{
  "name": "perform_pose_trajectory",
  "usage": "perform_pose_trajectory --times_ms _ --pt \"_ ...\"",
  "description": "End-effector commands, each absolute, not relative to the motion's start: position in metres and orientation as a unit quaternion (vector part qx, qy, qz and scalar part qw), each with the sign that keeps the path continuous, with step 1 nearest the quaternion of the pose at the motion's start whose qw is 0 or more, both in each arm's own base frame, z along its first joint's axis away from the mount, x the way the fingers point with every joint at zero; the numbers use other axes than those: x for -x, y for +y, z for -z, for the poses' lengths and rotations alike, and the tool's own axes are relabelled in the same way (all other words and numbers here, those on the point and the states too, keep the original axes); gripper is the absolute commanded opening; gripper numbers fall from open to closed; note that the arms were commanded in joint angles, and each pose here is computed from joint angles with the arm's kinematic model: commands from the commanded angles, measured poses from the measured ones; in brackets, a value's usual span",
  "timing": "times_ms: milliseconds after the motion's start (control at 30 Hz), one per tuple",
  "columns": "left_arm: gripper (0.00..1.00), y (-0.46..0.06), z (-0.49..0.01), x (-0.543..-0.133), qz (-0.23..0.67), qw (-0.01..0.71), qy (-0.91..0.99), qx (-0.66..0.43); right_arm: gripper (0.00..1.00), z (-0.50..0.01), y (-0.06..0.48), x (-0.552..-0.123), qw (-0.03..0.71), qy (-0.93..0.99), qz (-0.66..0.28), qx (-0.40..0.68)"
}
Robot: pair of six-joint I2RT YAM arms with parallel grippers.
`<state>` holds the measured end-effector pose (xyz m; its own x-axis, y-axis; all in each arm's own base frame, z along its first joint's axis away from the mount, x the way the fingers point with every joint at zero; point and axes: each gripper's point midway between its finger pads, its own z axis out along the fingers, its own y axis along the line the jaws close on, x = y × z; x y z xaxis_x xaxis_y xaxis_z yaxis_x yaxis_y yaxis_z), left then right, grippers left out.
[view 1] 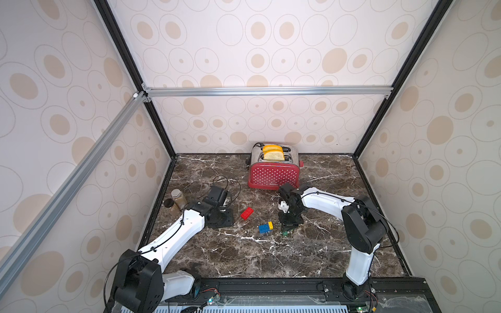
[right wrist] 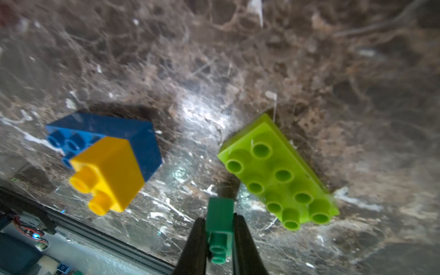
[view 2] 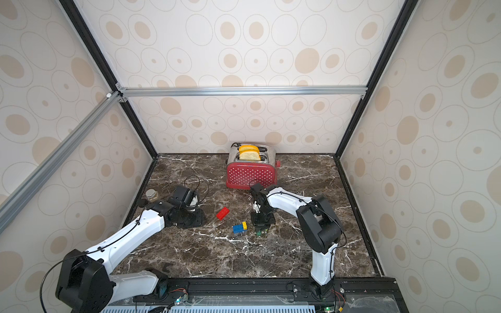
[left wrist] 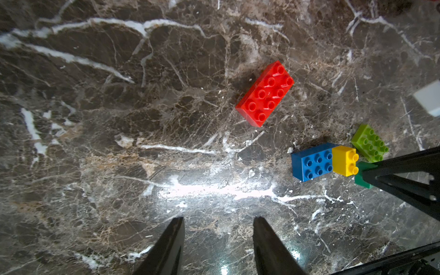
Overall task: Assemble the number 5 with lego
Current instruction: Adjust the lego brick at the center of the board.
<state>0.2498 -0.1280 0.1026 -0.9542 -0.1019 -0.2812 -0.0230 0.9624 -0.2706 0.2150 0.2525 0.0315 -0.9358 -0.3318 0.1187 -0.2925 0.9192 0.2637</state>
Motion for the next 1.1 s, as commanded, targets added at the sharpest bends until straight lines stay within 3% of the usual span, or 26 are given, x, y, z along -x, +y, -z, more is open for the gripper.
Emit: perform_pose_trajectory --times_ms 0,400,867,1067 --pt "0.49 -0.127 -0.104 -0.252 0.133 0.149 0.979 0.031 0.09 -0.033 0.236 -0.209 0.083 -0.978 0.104 -0.160" --pt "0.49 -0.127 -0.102 -0.252 0.133 0.146 0.980 0.033 0.09 -0.033 0.184 -0.241 0.044 -0.991 0.050 -0.117" --pt "0.49 -0.124 -0.103 -0.250 0.126 0.146 0.981 0.033 0.09 -0.067 0.222 -0.232 0.024 -0.979 0.142 -0.146" --pt "0.49 -0.127 -0.102 -0.253 0.130 0.142 0.981 0.031 0.09 -0.057 0.250 -0.223 0.045 -0.970 0.174 -0.161"
